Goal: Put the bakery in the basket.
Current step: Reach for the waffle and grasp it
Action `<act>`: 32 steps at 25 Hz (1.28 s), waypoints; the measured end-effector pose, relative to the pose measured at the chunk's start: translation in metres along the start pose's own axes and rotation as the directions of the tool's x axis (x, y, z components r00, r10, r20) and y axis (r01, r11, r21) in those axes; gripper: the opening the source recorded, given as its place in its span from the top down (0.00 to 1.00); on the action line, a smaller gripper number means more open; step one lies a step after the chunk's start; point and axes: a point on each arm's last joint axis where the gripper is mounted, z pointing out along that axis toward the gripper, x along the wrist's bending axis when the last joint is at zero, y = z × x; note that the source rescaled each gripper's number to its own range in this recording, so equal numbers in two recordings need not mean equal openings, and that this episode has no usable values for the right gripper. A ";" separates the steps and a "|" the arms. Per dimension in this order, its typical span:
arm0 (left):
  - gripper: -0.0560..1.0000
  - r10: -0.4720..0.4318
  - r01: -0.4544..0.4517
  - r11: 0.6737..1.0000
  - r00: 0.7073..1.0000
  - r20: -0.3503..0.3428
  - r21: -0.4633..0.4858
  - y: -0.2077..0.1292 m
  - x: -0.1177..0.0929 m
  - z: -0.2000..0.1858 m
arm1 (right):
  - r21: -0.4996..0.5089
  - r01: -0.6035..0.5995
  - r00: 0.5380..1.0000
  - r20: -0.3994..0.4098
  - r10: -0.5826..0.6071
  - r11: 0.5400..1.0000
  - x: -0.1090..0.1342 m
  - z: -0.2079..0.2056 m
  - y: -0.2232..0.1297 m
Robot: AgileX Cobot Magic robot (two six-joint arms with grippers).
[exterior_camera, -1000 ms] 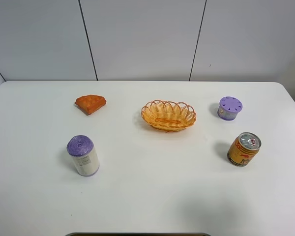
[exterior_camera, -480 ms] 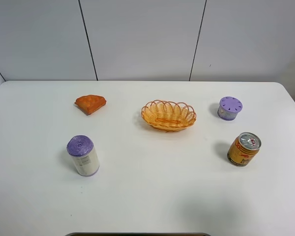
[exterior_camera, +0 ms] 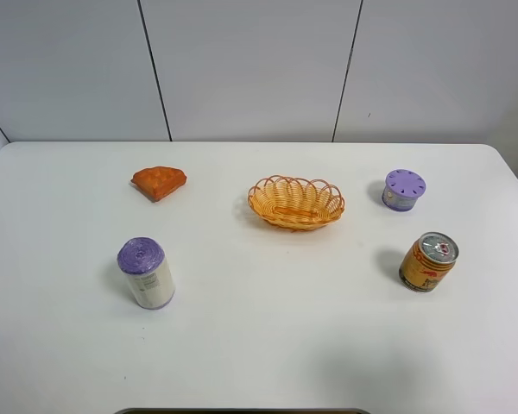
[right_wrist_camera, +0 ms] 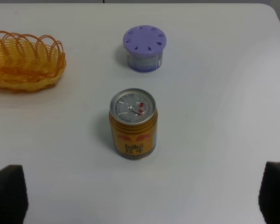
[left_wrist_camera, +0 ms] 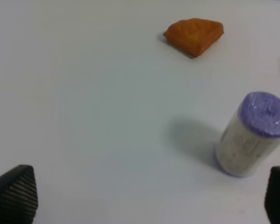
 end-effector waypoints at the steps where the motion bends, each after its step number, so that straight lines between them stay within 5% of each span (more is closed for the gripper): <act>1: 0.00 -0.001 0.001 1.000 1.000 0.000 -0.005 0.007 0.000 0.001 | 0.000 0.000 1.000 0.000 0.000 1.000 0.000 0.000 0.000; 14: 0.00 0.017 -0.017 1.000 1.000 -0.005 0.018 0.088 0.002 0.042 | 0.000 0.000 1.000 0.000 0.000 1.000 0.000 0.000 0.000; 32: 0.00 0.298 -0.292 0.931 0.954 0.003 0.222 0.162 0.011 0.146 | 0.000 0.000 1.000 0.000 0.000 1.000 0.000 0.000 0.000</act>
